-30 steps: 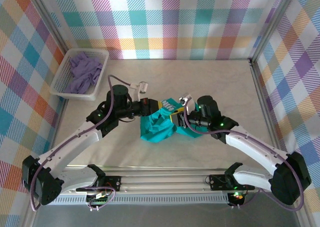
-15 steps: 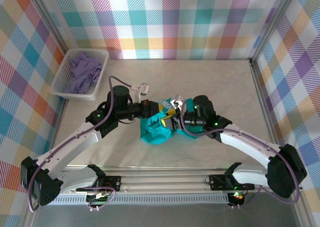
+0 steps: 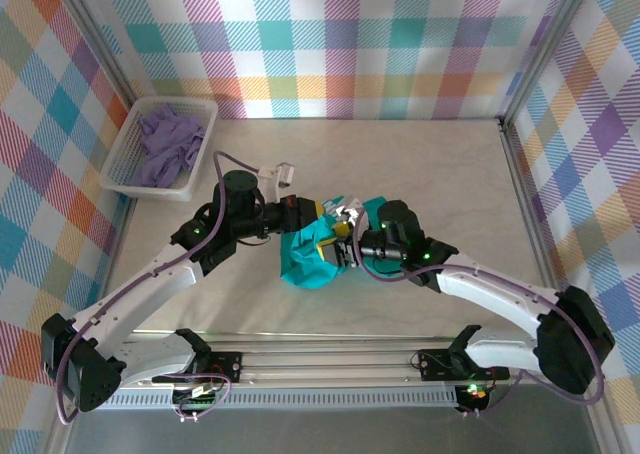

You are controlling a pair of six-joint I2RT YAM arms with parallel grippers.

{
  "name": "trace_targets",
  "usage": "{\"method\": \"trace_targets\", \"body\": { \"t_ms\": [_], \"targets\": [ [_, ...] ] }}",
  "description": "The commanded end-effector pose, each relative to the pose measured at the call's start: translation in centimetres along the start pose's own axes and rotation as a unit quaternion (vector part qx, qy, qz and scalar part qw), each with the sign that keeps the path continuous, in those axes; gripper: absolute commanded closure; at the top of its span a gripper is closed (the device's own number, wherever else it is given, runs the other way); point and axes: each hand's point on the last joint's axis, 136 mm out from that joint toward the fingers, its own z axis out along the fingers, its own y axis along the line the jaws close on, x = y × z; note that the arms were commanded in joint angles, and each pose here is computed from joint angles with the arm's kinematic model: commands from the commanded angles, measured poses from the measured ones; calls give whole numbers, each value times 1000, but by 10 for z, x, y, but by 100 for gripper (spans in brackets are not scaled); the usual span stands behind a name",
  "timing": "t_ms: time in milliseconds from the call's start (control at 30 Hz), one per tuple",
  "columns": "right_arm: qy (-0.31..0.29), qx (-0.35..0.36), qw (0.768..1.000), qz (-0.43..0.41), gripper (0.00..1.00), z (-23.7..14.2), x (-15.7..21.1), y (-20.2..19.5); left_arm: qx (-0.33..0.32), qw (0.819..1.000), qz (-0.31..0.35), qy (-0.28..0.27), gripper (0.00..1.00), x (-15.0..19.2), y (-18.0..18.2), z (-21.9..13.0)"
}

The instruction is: Fold the inside-out t-shirt

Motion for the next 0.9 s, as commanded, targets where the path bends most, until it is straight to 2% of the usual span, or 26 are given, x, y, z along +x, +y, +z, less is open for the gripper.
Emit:
{"method": "trace_targets", "body": {
  "t_ms": [0, 67, 100, 133, 200, 267, 333, 467, 533, 600, 700, 767, 867],
  "targets": [
    [-43, -32, 998, -17, 82, -2, -28, 14, -1, 999, 21, -33, 100, -15, -17, -13],
    [-55, -67, 996, -24, 97, -9, -29, 23, -60, 996, 23, -56, 99, -21, 3, -20],
    [-67, -80, 994, -19, 100, -14, -30, 24, -101, 991, 27, -77, 90, -27, 17, -25],
    [-81, -90, 993, -11, 100, -19, -32, 24, -151, 984, 31, -83, 75, -26, 36, -31],
    [-105, -101, 989, 8, 100, -24, -37, 21, -203, 974, 46, -91, 58, -25, 55, -40],
    [-119, -98, 988, 24, 100, -25, -41, 16, -211, 973, 53, -79, 49, -17, 60, -44],
    [-127, -96, 987, 37, 100, -23, -44, 14, -189, 979, 47, -65, 41, -4, 59, -45],
    [-151, -95, 983, 43, 100, -22, -50, 11, -171, 984, 1, -56, 29, 19, 70, -45],
    [-161, -90, 982, 45, 100, -24, -52, 9, -143, 988, -42, -43, 27, 32, 74, -35],
    [-167, -90, 981, 43, 100, -25, -52, 9, -86, 992, -82, -44, 27, 33, 66, -19],
    [-169, -87, 981, 44, 100, -25, -47, 7, -28, 993, -103, -49, 31, 25, 53, -1],
    [-171, -89, 980, 45, 100, -27, -43, 7, -2, 994, -98, -57, 41, 16, 45, 6],
    [-172, -82, 981, 43, 100, -29, -37, 6, 24, 993, -86, -71, 66, 6, 39, 15]
  ]
}}
